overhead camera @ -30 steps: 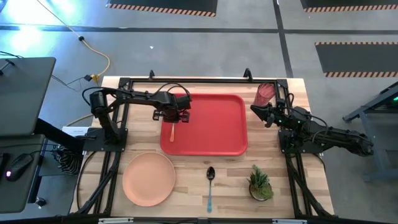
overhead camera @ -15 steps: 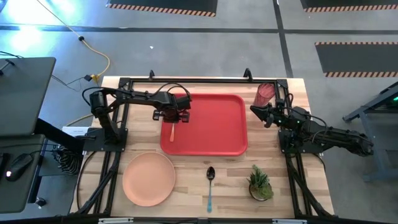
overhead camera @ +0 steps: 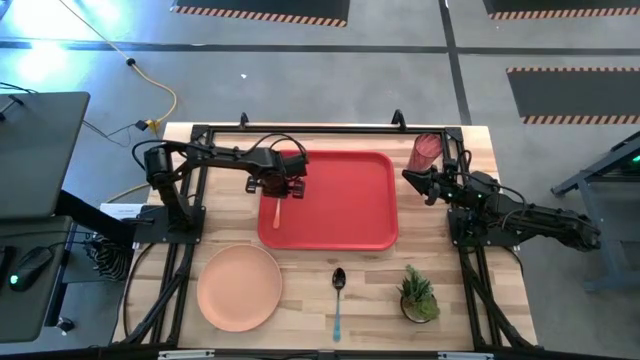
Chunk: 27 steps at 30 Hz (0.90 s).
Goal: Pick and place plate/cup/fork/spoon on tray
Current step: Put the fork on the tray, then put the cup on the tray to the right of the fork
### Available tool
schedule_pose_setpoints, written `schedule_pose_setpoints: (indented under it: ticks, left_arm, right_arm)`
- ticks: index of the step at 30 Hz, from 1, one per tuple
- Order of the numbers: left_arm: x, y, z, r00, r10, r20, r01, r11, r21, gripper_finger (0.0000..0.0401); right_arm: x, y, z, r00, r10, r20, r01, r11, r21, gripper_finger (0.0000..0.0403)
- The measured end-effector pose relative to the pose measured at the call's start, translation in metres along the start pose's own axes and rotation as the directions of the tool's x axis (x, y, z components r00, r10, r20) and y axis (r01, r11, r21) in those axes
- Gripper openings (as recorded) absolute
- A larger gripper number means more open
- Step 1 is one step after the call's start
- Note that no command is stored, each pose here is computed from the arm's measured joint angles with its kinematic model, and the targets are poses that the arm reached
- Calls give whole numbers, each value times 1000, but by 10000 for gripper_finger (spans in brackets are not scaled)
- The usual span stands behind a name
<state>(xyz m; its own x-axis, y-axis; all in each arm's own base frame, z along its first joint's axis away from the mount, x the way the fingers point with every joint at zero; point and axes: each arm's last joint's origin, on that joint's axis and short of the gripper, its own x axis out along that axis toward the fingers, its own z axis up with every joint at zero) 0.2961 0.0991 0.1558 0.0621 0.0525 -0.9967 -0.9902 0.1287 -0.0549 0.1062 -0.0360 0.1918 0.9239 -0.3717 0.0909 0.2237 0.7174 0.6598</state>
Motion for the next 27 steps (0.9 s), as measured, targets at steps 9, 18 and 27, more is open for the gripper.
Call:
schedule_pose_setpoints:
  ticks: [9, 18, 27]
  left_arm:
    - [0, 0, 0, 1000, -1, 0, 1, 1000, -2, 72]
    - [-8, 2, 0, 998, -44, -37, 45, 999, 29, 76]
    - [-50, 13, 3, 984, -177, 15, 174, 978, 113, 76]
  right_arm:
    - [0, 0, 0, 1000, 4, -4, -4, 1000, 0, 67]
    - [0, 1, 1, 1000, 17, 8, -17, 1000, -2, 67]
    - [-1, 18, 20, 983, 124, 132, -115, 991, -68, 67]
